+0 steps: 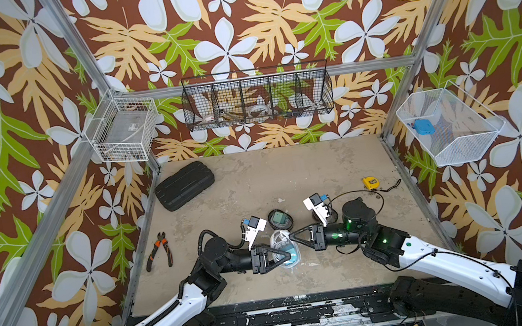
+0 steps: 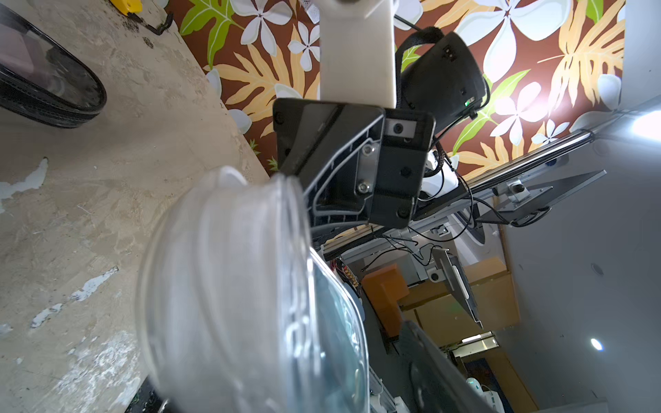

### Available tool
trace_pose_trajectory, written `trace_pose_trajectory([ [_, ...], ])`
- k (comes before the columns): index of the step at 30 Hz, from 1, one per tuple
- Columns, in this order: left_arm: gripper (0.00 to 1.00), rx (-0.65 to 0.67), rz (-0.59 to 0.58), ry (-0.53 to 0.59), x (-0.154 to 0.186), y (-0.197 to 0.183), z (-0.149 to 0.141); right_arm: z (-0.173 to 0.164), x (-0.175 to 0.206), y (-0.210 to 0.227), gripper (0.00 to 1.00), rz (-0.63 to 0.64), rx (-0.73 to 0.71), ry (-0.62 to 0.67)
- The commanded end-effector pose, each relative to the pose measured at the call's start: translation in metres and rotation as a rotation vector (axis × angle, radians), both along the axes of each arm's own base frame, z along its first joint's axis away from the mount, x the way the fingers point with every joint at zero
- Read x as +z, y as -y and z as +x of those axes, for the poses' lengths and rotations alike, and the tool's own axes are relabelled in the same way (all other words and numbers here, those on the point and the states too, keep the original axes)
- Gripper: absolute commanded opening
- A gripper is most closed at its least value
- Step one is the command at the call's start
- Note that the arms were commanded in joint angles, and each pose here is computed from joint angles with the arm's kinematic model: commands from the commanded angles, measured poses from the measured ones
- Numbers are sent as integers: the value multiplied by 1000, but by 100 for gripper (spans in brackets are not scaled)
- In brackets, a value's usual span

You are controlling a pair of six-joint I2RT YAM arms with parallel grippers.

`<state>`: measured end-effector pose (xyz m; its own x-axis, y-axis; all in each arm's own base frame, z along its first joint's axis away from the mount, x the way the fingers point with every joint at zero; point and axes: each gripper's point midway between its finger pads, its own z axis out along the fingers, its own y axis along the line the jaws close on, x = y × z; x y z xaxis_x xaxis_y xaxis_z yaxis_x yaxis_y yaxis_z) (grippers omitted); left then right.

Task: Pack away charging kits
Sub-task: Adjust the storage bag.

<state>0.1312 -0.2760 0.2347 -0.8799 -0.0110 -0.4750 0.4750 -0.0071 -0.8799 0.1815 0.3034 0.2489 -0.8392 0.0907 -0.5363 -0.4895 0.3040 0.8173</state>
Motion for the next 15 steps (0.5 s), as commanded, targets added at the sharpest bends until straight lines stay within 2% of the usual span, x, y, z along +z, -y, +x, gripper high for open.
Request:
trace_pose_trajectory([
  [1,62,11,-36,6,8,0,2,12,16,-2,0,42,-50,27],
  [8,52,88,-30,-16,6,0,16,13,15,-8,0,13,-23,40],
  [15,49,118,-86,-28,17,-2,21,10,12,-9,0,-16,-13,57],
])
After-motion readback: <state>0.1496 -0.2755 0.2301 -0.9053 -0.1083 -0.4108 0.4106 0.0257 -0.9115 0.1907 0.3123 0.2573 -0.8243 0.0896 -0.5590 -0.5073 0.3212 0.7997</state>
